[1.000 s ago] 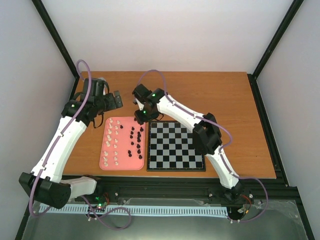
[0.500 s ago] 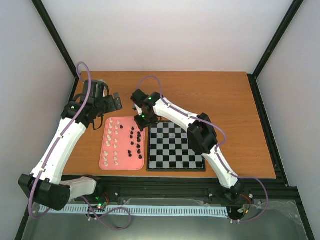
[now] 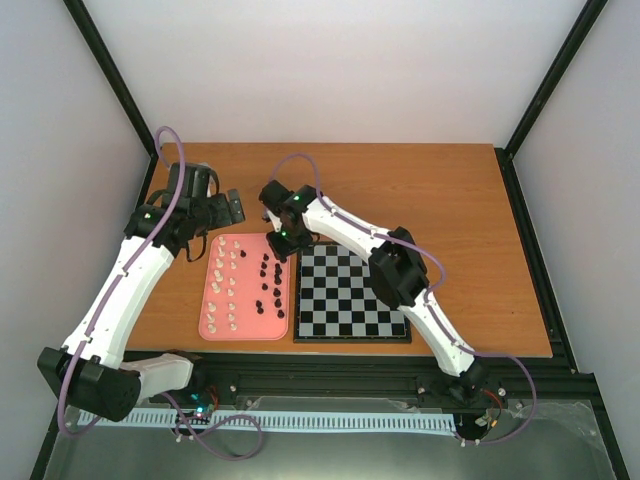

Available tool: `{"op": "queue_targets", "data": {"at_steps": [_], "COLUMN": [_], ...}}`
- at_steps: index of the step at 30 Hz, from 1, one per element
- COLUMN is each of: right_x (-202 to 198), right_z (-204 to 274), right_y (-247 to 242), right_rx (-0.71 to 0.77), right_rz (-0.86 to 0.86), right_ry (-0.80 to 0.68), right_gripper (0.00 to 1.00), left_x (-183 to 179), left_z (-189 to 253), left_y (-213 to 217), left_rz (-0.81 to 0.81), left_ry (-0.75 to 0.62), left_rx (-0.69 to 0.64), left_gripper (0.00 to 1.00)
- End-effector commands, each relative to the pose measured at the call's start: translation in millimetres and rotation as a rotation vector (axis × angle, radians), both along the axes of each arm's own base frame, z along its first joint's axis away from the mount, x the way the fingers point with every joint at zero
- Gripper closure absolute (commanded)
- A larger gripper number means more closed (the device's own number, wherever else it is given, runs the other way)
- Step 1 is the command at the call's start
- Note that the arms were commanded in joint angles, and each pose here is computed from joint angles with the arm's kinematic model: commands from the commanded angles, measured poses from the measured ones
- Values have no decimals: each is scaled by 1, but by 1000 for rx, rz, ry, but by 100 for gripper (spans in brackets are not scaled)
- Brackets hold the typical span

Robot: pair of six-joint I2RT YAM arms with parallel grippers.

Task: Set up the chess pieces on the board
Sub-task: Pick up the chess piece from the storage box.

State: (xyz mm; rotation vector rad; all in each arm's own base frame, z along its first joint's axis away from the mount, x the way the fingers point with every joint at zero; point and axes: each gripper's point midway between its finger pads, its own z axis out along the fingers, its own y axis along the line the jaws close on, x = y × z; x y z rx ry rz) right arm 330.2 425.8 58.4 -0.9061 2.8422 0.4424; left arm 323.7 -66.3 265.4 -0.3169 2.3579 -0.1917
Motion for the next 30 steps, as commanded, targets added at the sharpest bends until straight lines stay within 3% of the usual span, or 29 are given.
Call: {"op": "queue_targets", "data": {"at_steps": [1, 17, 30], "right_x": [-1, -2, 0], "right_z": [-2, -9, -13], "right_y": [8, 7, 8], "right_rx": [6, -8, -14], "right_rz": [25, 27, 31], "right_ry": [1, 13, 10], "right_gripper": [56, 65, 80], "left_x": [-1, 0, 0], "left_z": [4, 3, 1], "left_y": [4, 5, 4], "left_rz": [11, 12, 13], "left_ry": [-13, -11, -7], "left_rx": [9, 15, 13], "left_gripper": [0, 0, 0]}}
